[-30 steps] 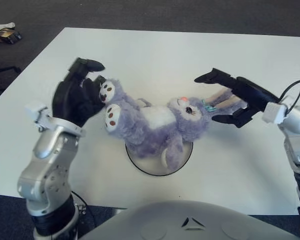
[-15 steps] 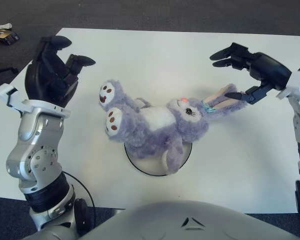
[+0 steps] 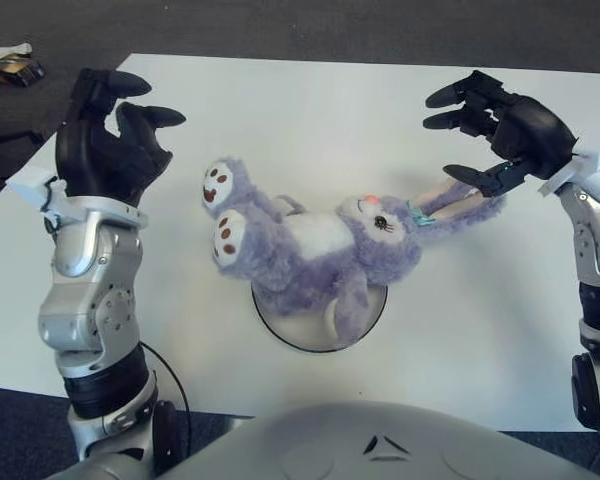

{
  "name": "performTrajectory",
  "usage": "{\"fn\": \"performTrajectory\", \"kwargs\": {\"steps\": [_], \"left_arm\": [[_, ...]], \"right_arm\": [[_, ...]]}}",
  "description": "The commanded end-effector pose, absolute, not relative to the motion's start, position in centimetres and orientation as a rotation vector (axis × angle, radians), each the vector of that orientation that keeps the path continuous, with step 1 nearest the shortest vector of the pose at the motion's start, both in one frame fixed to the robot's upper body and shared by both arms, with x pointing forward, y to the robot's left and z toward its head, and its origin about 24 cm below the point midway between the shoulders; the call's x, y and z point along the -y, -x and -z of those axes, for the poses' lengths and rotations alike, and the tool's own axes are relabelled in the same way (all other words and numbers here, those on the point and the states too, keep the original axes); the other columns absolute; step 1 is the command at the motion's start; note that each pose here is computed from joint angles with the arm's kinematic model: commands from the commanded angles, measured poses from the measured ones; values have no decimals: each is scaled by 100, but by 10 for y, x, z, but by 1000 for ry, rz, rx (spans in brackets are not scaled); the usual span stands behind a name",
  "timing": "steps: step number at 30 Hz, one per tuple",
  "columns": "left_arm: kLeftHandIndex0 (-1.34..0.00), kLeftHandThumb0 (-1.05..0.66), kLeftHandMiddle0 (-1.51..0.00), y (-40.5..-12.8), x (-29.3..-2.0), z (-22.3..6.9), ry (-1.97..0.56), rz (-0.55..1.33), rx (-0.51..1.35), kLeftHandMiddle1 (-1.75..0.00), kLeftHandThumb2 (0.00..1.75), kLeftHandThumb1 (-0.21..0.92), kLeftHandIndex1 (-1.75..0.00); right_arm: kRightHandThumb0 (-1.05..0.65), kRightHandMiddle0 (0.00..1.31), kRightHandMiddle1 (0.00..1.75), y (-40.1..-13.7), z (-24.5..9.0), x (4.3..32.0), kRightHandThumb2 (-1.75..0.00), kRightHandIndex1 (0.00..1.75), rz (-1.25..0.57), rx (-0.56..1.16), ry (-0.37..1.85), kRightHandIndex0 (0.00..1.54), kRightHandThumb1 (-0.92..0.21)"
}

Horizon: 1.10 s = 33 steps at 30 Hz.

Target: Put the doll into the plate.

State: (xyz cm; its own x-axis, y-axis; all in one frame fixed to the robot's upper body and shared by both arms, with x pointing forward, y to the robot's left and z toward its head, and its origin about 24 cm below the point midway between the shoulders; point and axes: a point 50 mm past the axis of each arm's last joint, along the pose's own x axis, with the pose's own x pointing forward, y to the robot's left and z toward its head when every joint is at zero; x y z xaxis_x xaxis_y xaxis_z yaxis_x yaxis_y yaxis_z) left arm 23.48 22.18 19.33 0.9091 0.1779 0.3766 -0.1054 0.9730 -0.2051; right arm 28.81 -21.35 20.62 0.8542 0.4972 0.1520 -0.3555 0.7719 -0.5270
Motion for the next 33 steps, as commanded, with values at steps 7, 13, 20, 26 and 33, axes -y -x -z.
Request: {"fn": "performTrajectory", "kwargs": {"steps": [7, 13, 20, 26, 33], "left_arm": [[-51, -1, -45, -255, -226, -188, 72, -192, 370, -163, 121, 38, -175], [-44, -1, -46, -265, -222, -175, 28, -180, 347, -160, 114, 44, -175], [-37, -1, -52, -273, -223, -163, 4, -161, 302, -151, 104, 49, -175], [-35, -1, -51, -276, -223, -156, -10, -162, 258, -150, 99, 53, -175], [-33, -1, -46, -280, -219, -144, -6, -143, 219, -152, 94, 58, -175]], "right_arm": [[-34, 10, 126, -296, -211, 217, -114, 99, -282, 305, 567, 21, -24], [-35, 13, 130, -298, -206, 219, -113, 100, -223, 297, 545, 27, -29], [-31, 23, 137, -296, -198, 222, -114, 104, -139, 268, 420, 39, -35], [-33, 31, 152, -297, -194, 231, -75, 111, -42, 235, 359, 44, -66], [-8, 31, 152, -303, -189, 240, -53, 137, 11, 195, 305, 52, -79]]}}
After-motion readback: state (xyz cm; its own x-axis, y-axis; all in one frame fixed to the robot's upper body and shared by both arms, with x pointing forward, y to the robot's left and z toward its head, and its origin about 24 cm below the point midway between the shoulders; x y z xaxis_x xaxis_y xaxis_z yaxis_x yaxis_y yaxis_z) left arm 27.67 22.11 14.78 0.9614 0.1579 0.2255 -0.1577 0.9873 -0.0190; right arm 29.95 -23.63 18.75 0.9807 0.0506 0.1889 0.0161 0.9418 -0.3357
